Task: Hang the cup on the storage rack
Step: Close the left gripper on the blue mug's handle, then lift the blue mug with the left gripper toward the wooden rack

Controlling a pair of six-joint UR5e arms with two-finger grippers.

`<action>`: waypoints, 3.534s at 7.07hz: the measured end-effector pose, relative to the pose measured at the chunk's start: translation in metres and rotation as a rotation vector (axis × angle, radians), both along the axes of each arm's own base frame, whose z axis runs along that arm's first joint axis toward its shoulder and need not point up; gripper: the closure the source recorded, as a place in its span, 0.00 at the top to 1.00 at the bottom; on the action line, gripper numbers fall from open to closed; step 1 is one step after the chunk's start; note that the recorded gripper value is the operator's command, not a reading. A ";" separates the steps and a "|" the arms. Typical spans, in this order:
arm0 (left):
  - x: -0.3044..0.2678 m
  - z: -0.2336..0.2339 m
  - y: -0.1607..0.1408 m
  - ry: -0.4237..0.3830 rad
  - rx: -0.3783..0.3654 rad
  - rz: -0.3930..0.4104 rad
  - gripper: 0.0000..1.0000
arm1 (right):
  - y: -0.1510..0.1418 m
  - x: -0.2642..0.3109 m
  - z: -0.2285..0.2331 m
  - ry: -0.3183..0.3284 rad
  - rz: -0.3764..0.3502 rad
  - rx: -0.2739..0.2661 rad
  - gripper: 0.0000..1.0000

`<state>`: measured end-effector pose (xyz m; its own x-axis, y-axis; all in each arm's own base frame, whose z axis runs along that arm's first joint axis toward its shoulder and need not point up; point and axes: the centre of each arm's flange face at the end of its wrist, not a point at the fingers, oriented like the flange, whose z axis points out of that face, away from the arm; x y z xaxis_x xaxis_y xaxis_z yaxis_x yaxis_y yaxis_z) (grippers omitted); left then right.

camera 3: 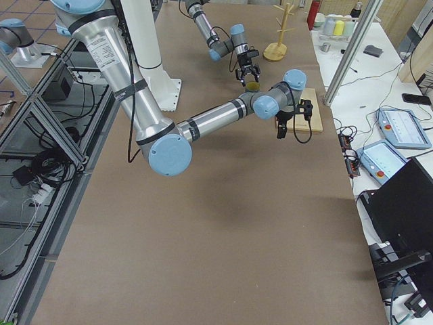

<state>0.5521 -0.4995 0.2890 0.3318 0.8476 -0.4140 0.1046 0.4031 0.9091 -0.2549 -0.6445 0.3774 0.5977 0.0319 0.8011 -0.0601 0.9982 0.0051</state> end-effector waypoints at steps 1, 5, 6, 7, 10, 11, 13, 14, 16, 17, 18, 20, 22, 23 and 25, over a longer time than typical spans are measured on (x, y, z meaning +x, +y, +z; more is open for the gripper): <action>0.001 0.000 0.001 0.001 0.001 0.002 0.82 | 0.000 -0.001 0.000 0.000 -0.002 0.000 1.00; 0.003 -0.001 0.003 0.002 0.002 0.004 0.36 | 0.002 -0.005 0.001 0.002 -0.006 -0.002 1.00; 0.003 0.000 0.003 0.001 0.000 0.004 0.29 | 0.002 -0.005 0.001 0.002 -0.006 -0.003 1.00; 0.003 0.001 0.003 0.000 -0.001 0.005 0.15 | 0.002 -0.006 0.001 0.002 -0.007 -0.003 1.00; 0.000 0.002 0.005 0.024 -0.062 0.003 0.00 | 0.002 -0.007 0.001 0.002 -0.009 -0.003 1.00; -0.003 -0.003 0.006 0.049 -0.093 0.001 0.00 | 0.002 -0.007 0.001 0.002 -0.009 -0.003 1.00; -0.023 -0.028 0.012 0.133 -0.153 -0.005 0.00 | 0.003 -0.006 0.001 0.001 -0.009 -0.002 1.00; -0.040 -0.041 0.012 0.177 -0.166 -0.015 0.00 | 0.003 -0.006 0.001 0.001 -0.008 -0.002 1.00; -0.090 -0.051 0.007 0.271 -0.251 -0.052 0.00 | 0.003 -0.005 0.001 0.001 -0.007 -0.001 1.00; -0.122 -0.049 0.002 0.314 -0.308 -0.081 0.00 | 0.003 -0.005 0.002 0.002 -0.005 -0.001 1.00; -0.153 -0.045 -0.008 0.361 -0.377 -0.117 0.00 | 0.003 -0.004 0.002 0.004 -0.004 0.000 1.00; -0.214 -0.034 -0.039 0.446 -0.512 -0.209 0.00 | 0.005 -0.007 0.000 0.013 0.003 0.008 1.00; -0.256 -0.016 -0.067 0.539 -0.690 -0.285 0.00 | 0.008 -0.012 -0.005 0.018 0.005 0.021 1.00; -0.267 -0.010 -0.077 0.612 -0.791 -0.295 0.00 | 0.009 -0.014 -0.007 0.019 0.004 0.027 1.00; -0.287 0.015 -0.091 0.792 -0.929 -0.261 0.00 | 0.009 -0.014 -0.011 0.021 0.008 0.036 1.00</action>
